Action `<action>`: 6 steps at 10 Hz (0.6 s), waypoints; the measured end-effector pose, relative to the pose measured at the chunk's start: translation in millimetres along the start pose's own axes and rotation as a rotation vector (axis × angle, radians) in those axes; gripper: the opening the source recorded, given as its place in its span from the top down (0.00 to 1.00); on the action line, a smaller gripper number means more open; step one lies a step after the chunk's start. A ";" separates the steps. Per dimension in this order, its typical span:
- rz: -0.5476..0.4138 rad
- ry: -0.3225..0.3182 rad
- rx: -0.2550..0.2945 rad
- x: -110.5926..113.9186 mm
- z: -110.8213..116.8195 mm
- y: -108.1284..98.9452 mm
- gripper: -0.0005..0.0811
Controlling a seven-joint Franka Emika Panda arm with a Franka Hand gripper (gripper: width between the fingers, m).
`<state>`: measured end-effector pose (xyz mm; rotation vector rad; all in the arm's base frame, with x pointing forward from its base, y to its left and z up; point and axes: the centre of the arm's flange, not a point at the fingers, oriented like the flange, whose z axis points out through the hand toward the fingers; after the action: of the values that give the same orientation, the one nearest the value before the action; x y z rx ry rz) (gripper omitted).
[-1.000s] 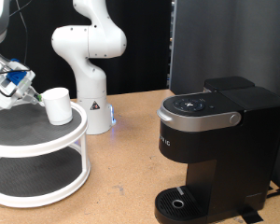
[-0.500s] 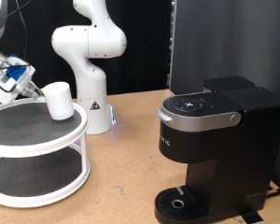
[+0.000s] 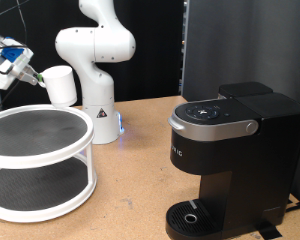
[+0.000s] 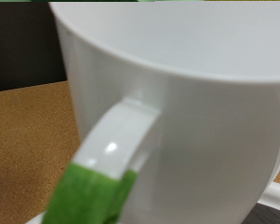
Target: Make a cup of coffee with the keurig machine
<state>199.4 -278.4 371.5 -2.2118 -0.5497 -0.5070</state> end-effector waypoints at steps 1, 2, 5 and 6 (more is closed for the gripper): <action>0.002 0.007 0.003 -0.8 1.0 0.3 0.91; 0.008 0.040 0.010 -0.3 3.2 0.3 0.91; 0.076 0.172 -0.009 16.4 21.7 6.4 0.91; 0.084 0.196 -0.021 26.3 31.6 8.9 0.91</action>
<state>231.5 -253.5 360.5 -2.1649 -0.3475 -0.6788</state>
